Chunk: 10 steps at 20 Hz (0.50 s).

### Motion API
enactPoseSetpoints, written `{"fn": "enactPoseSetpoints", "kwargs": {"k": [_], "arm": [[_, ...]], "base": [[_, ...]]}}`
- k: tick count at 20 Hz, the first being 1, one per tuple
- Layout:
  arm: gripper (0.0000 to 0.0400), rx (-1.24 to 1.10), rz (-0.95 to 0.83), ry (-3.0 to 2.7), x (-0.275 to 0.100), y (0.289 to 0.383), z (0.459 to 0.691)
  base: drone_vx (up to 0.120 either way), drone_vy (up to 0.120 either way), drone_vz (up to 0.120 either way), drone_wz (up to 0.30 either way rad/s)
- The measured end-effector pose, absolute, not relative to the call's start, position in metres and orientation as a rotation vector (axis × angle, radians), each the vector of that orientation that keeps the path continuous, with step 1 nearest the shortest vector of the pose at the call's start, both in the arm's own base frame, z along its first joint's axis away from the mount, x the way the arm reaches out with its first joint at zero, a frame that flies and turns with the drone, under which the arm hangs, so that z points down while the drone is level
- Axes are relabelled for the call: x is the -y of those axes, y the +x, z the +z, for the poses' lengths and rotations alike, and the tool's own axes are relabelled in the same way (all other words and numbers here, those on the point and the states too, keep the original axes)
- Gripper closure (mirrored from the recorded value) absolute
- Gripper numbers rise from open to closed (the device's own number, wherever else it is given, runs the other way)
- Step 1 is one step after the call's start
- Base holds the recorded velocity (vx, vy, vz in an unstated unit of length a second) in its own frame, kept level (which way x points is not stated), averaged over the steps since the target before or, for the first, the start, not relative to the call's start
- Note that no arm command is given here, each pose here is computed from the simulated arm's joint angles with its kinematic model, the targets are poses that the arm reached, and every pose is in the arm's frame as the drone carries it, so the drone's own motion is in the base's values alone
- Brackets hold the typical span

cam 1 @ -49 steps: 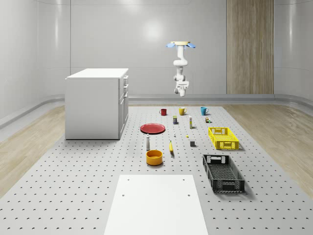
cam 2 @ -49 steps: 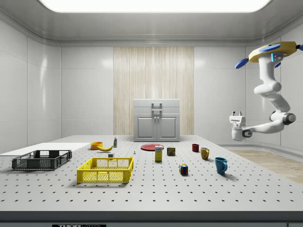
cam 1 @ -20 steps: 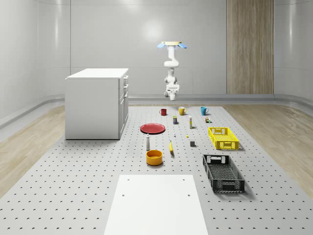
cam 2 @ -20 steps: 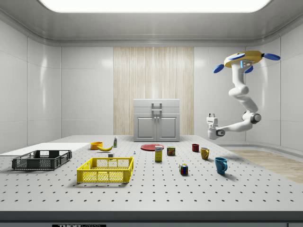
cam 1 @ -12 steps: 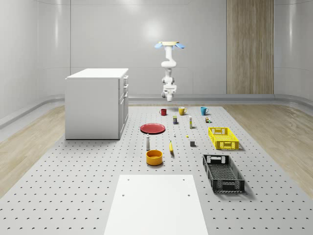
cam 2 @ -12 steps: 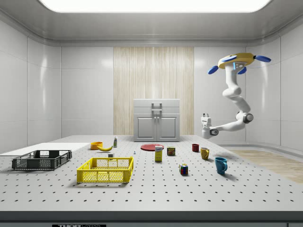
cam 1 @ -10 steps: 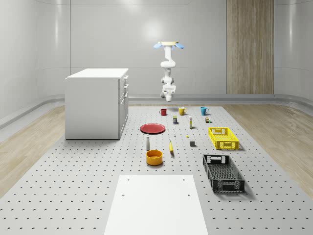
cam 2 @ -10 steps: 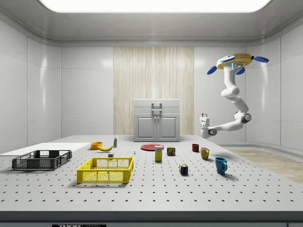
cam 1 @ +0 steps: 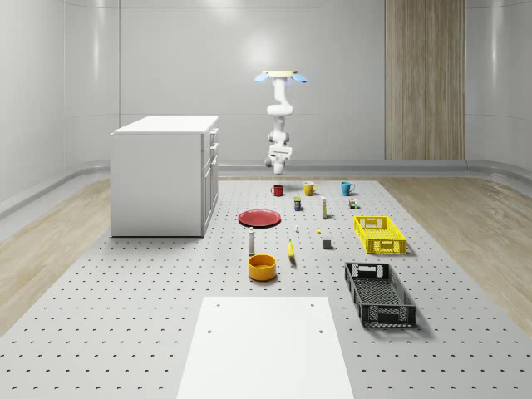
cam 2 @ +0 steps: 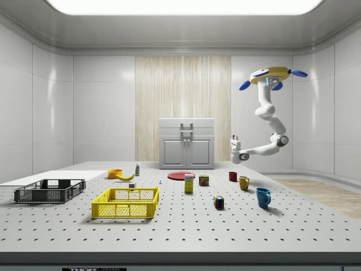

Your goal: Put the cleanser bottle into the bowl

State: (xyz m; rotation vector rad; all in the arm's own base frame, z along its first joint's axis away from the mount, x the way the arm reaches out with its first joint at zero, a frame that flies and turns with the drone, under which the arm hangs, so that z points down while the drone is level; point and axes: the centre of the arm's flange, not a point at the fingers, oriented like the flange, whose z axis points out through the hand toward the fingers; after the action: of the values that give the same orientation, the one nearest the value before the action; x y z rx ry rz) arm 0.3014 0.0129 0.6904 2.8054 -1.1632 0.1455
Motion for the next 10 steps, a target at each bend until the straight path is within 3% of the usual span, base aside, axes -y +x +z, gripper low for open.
{"fn": "enactPoseSetpoints", "kwargs": {"k": [6, 10], "arm": [[0.0, 1.082, 0.265, 2.605, -0.035, 0.3011, 0.685], [0.0, 0.962, 0.405, 2.31, -0.063, 0.3014, 0.669]], "base": [[0.12, -0.007, 0.0, 0.0], [0.12, 0.0, 0.0, 0.0]]}}
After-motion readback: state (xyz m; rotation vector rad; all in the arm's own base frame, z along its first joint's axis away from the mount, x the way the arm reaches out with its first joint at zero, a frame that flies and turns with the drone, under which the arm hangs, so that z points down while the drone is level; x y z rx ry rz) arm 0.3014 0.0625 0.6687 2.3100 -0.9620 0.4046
